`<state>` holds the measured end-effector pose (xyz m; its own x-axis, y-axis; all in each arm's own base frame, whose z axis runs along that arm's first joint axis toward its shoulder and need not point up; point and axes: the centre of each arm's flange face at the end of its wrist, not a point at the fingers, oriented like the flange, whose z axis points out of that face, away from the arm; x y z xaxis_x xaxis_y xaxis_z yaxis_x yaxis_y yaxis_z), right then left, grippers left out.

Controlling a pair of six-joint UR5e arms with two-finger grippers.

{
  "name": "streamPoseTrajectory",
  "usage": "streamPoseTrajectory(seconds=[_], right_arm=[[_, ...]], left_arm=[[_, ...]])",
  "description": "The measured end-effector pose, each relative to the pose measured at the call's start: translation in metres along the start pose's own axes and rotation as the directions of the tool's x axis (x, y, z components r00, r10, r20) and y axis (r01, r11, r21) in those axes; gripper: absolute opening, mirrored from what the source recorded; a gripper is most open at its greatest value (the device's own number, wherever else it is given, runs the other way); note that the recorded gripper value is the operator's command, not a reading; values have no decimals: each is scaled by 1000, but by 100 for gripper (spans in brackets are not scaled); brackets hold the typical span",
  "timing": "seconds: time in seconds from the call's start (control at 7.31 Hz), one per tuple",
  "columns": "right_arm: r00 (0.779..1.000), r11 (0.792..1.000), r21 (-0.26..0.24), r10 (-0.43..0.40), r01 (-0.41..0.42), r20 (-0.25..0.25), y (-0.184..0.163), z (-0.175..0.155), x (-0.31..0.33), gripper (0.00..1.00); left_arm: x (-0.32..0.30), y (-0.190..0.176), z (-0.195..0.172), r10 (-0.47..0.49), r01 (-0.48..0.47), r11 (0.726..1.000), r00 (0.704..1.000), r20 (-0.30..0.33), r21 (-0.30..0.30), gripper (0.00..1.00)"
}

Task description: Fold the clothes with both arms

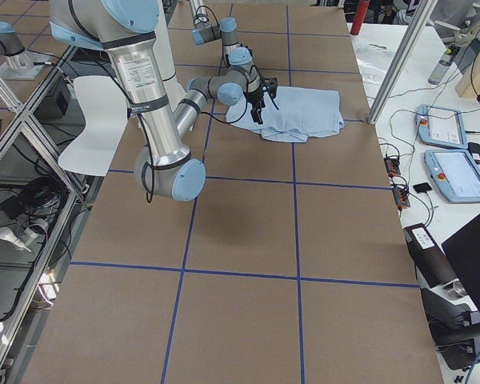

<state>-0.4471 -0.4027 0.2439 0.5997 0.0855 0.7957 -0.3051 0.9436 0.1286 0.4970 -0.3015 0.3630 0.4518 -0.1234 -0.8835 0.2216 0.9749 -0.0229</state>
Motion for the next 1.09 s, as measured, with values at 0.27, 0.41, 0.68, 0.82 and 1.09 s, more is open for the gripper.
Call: streamPoseTrajectory(seconds=[0.27,0.41,0.68,0.82,1.09], right_arm=[[1000,1000,2,14,-14,-1,8,2,-3,100],[1000,999,12,30,-30,-3,17,5,-6,100],[995,995,8,101,-101,-8,51,14,-14,99],[986,986,2,169,-169,-11,79,21,-21,98],[949,949,-28,312,-313,-40,135,32,-38,94]], left_arm=[[5,0,-3,1,-1,1000,1000,-11,2,0],[10,1,-8,0,0,1000,1000,-25,3,0],[19,2,-18,-14,14,1000,999,-50,3,0],[21,4,-19,-22,22,1000,998,-55,6,0],[24,10,-19,-31,32,999,998,-60,13,0]])
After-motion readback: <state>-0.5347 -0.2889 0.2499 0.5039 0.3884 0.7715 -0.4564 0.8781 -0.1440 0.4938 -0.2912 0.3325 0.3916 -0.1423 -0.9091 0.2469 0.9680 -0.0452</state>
